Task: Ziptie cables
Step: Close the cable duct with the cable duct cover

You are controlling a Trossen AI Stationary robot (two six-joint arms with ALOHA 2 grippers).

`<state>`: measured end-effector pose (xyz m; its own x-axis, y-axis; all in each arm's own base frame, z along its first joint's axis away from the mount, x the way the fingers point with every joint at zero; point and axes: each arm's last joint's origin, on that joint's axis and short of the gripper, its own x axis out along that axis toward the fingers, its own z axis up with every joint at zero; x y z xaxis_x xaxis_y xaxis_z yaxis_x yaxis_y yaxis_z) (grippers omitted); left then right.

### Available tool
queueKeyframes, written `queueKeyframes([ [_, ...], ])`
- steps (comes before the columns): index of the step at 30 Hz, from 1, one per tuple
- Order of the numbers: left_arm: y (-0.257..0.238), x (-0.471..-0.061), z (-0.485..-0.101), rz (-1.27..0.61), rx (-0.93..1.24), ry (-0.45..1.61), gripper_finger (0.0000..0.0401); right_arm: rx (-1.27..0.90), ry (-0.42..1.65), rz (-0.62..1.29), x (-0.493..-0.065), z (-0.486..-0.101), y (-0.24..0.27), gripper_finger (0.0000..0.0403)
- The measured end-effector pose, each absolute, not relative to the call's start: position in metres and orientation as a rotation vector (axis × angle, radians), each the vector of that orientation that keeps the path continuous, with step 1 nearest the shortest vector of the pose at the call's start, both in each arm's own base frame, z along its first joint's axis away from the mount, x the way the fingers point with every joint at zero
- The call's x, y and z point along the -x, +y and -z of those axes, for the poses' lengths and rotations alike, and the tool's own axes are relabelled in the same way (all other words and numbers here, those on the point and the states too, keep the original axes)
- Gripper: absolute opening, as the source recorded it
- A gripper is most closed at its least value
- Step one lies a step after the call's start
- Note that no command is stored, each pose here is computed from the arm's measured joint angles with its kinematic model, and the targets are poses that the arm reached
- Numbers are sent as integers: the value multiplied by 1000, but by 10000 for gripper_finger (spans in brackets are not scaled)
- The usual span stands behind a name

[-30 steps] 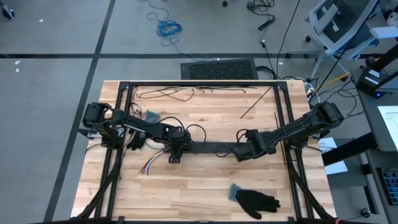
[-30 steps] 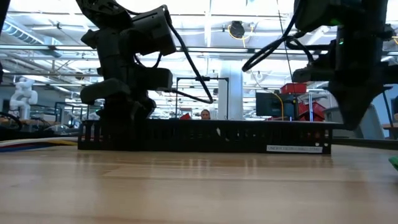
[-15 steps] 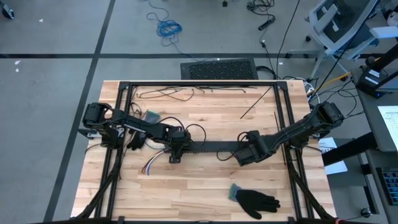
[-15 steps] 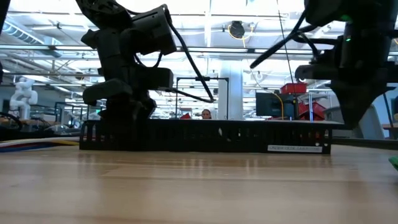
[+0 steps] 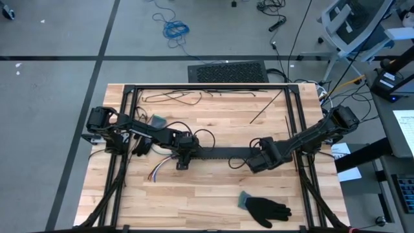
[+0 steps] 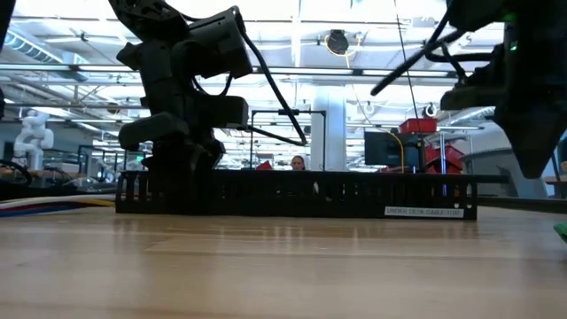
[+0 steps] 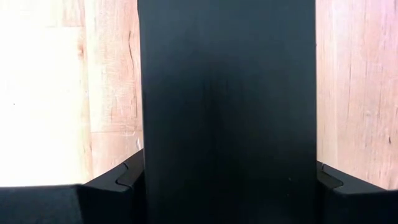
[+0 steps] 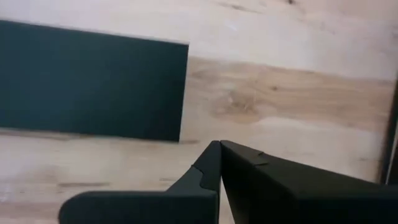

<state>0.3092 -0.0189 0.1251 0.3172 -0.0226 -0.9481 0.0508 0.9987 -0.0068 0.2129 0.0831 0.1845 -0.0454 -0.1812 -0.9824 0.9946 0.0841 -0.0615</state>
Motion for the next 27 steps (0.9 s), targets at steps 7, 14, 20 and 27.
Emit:
queueKeyframes([
  [7, -19, -309, -125, 43, -23, 1248, 248, -946, 1154, 1242, -213, -184, 83, 0],
  [14, -19, -309, -125, 53, 42, 1250, 252, -920, 1178, 1217, -212, -184, 83, 0],
  [20, -20, -309, -126, 96, 65, 1251, 287, -919, 1150, 1201, -214, -183, 83, 0],
  [27, -22, -317, -146, 86, 157, 1304, 334, -831, 1172, 1147, -214, -183, 82, 0],
])
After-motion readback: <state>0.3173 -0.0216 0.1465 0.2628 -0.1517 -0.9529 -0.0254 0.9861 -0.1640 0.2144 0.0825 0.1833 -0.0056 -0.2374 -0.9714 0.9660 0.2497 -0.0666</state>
